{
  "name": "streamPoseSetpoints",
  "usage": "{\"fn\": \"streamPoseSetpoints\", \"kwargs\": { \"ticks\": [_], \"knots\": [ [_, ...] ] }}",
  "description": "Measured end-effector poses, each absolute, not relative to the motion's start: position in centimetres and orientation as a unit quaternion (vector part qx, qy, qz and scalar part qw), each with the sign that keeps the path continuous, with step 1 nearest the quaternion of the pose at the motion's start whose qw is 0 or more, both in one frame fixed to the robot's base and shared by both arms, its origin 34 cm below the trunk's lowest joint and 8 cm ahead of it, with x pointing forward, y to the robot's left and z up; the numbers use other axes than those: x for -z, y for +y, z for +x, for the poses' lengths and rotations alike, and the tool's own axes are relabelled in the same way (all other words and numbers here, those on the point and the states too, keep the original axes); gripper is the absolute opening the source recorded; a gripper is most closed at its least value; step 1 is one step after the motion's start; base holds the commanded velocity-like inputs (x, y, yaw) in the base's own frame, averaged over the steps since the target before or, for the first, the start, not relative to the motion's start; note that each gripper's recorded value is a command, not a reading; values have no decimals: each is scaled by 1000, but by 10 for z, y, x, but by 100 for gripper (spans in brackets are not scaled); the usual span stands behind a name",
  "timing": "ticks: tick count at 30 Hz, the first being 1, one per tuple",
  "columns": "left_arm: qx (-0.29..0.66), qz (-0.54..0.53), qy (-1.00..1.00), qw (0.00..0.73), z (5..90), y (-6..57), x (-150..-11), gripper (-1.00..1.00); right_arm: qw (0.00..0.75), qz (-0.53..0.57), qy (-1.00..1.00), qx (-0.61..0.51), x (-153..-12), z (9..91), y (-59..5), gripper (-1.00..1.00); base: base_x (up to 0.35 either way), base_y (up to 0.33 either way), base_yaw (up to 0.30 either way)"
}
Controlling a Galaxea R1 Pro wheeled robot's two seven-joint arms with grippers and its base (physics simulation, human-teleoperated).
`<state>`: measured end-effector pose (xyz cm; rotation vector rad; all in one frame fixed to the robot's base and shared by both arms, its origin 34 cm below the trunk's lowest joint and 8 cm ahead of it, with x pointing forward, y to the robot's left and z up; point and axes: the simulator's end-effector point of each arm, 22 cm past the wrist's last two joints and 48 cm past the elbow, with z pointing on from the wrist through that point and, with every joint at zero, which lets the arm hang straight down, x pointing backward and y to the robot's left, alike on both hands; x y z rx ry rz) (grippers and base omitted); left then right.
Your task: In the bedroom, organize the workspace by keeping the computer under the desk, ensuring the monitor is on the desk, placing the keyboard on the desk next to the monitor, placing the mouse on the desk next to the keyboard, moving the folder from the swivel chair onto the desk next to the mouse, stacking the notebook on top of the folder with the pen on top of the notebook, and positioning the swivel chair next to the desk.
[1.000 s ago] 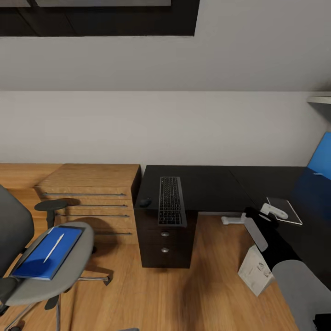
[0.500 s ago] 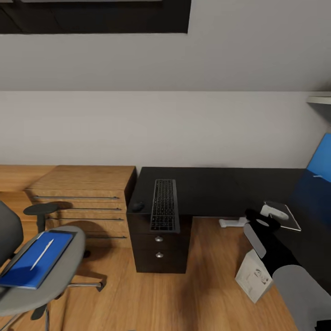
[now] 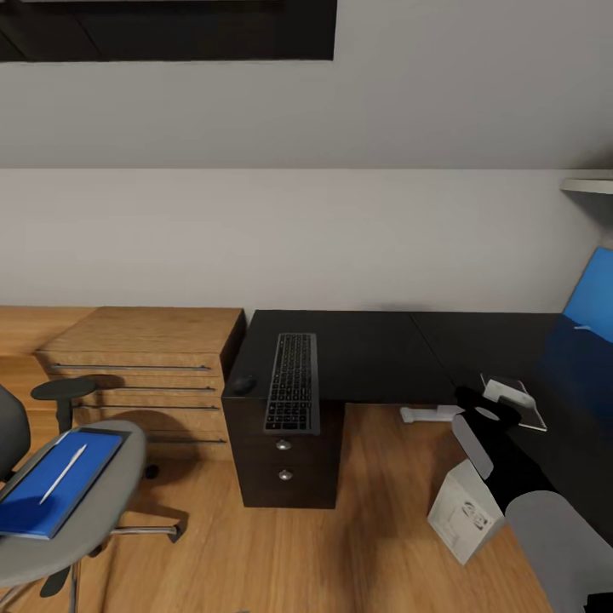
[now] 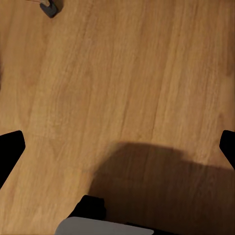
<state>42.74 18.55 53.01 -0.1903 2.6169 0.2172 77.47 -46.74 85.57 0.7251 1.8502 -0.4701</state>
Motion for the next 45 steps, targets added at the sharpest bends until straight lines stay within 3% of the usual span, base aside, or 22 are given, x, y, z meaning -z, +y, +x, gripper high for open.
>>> {"fn": "streamPoseSetpoints", "kwargs": {
  "ticks": [17, 36, 45],
  "knots": [
    [-80, -70, 962, 252, 427, 186, -530, 100, 522, 302, 773, 197, -855, 774, -468, 100, 19, -4, 0],
    [-79, -70, 962, 251, 427, 185, -530, 100, 523, 308, 769, 202, -857, 772, -473, 100, 261, -79, -1],
    [-79, -73, 962, 250, 426, 186, -529, 100, 513, 336, 760, 216, -855, 759, -511, 100, 29, -18, -218]
  ]
}}
